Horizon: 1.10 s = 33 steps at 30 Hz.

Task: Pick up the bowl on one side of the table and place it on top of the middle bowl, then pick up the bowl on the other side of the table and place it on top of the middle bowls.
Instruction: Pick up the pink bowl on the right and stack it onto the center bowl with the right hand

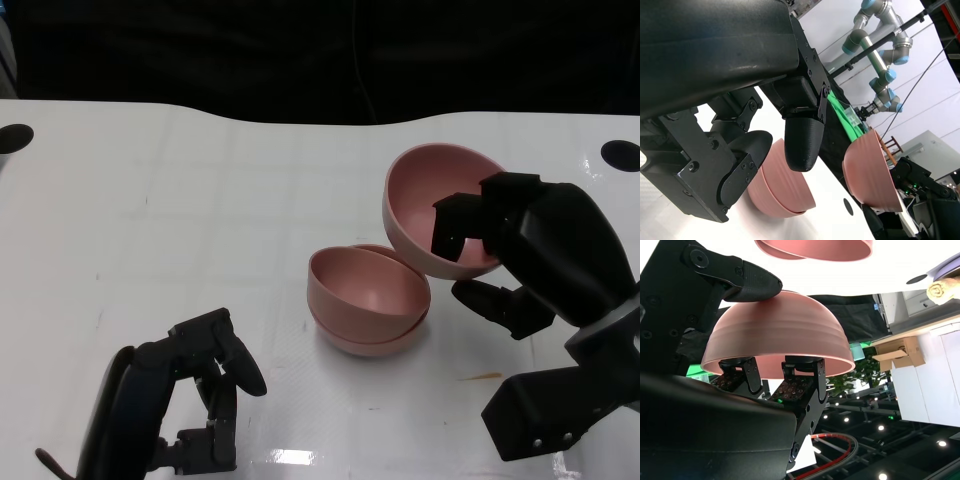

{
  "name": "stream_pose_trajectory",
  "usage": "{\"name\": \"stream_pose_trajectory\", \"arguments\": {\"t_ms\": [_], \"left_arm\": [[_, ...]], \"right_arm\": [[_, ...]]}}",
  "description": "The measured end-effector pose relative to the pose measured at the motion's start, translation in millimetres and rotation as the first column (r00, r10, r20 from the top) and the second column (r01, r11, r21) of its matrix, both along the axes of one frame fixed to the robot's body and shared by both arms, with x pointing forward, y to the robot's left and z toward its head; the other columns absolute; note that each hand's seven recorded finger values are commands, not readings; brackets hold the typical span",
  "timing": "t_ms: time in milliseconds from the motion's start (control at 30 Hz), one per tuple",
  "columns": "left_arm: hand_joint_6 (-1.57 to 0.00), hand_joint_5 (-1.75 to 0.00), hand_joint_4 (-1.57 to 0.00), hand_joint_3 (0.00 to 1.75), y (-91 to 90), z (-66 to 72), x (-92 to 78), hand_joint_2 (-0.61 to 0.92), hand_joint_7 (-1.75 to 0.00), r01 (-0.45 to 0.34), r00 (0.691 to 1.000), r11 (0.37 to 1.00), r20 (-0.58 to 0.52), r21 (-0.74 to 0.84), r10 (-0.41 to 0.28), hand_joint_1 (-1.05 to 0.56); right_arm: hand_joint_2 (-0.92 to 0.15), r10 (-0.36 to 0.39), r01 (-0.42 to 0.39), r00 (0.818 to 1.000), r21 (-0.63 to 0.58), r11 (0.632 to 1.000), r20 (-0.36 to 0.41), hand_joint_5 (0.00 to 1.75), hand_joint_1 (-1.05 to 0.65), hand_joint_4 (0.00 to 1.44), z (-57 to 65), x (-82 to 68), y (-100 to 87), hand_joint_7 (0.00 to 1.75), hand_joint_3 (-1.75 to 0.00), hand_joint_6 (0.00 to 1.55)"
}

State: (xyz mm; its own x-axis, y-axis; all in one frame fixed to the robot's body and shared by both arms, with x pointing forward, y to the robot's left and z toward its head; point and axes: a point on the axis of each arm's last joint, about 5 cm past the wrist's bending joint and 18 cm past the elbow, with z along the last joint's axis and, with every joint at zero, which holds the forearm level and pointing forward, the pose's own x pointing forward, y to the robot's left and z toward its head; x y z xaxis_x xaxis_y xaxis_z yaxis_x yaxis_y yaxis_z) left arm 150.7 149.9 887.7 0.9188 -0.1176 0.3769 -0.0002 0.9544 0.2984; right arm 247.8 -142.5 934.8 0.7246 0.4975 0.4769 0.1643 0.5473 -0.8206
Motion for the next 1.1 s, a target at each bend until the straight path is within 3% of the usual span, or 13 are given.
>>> {"name": "stream_pose_trajectory", "arguments": {"t_ms": [167,200,233,300,433,567,800,1100], "left_arm": [[-0.86,-1.71,-0.97,1.66,0.1,-0.1,-0.1,0.22,-1.57,0.000,1.000,1.000,-0.001,0.000,0.000,0.06],[-0.86,-1.71,-0.97,1.66,0.2,-0.1,-0.2,0.22,-1.57,0.001,1.000,1.000,-0.001,0.001,-0.001,0.05],[-0.86,-1.71,-0.97,1.66,0.1,-0.2,-0.2,0.21,-1.57,0.002,1.000,1.000,-0.001,0.002,-0.002,0.05],[-0.86,-1.71,-0.97,1.67,-1.4,0.3,0.8,0.21,-1.57,0.012,1.000,1.000,0.003,0.006,-0.012,0.06],[-0.86,-1.71,-0.97,1.68,-1.3,0.0,0.6,0.20,-1.56,0.013,1.000,1.000,0.001,0.010,-0.013,0.05],[-0.86,-1.71,-0.97,1.66,-0.6,-0.3,0.2,0.21,-1.56,0.015,1.000,1.000,-0.001,0.023,-0.015,0.05],[-0.86,-1.71,-0.97,1.65,-0.8,-0.5,0.1,0.21,-1.56,0.017,1.000,1.000,-0.002,0.024,-0.016,0.06],[-0.85,-1.72,-0.96,1.64,-1.0,-1.7,-0.3,0.22,-1.56,0.022,1.000,0.999,0.002,0.025,-0.023,0.06]], "right_arm": [[-0.14,0.012,-0.012,1.000,0.004,1.000,-0.008,1.75,-0.14,1.03,0.1,0.7,0.9,1.60,-1.56,0.85],[-0.14,0.034,-0.034,0.999,0.006,0.999,-0.021,1.75,-0.13,1.03,0.7,1.9,3.7,1.60,-1.57,0.85],[-0.23,0.079,-0.078,0.996,0.020,0.997,-0.041,1.75,-0.15,1.00,0.4,4.4,10.4,1.64,-1.44,0.83],[-0.28,0.163,-0.162,0.981,0.023,0.987,-0.102,1.75,-0.15,0.99,-2.9,10.7,26.9,1.66,-1.38,0.82],[-0.25,0.253,-0.253,0.954,0.024,0.967,-0.161,1.75,-0.12,0.97,-8.4,13.5,46.4,1.59,-1.44,0.85],[-0.24,0.262,-0.264,0.948,0.013,0.964,-0.183,1.75,-0.10,0.96,-6.2,16.8,47.1,1.56,-1.44,0.86],[-0.28,0.261,-0.267,0.933,0.013,0.964,-0.247,1.75,-0.09,0.96,-13.3,17.7,48.3,1.40,-1.35,0.92],[-0.32,0.224,-0.237,0.939,-0.017,0.971,-0.262,1.75,-0.09,0.94,-18.6,23.5,47.0,1.49,-1.27,0.85]]}}
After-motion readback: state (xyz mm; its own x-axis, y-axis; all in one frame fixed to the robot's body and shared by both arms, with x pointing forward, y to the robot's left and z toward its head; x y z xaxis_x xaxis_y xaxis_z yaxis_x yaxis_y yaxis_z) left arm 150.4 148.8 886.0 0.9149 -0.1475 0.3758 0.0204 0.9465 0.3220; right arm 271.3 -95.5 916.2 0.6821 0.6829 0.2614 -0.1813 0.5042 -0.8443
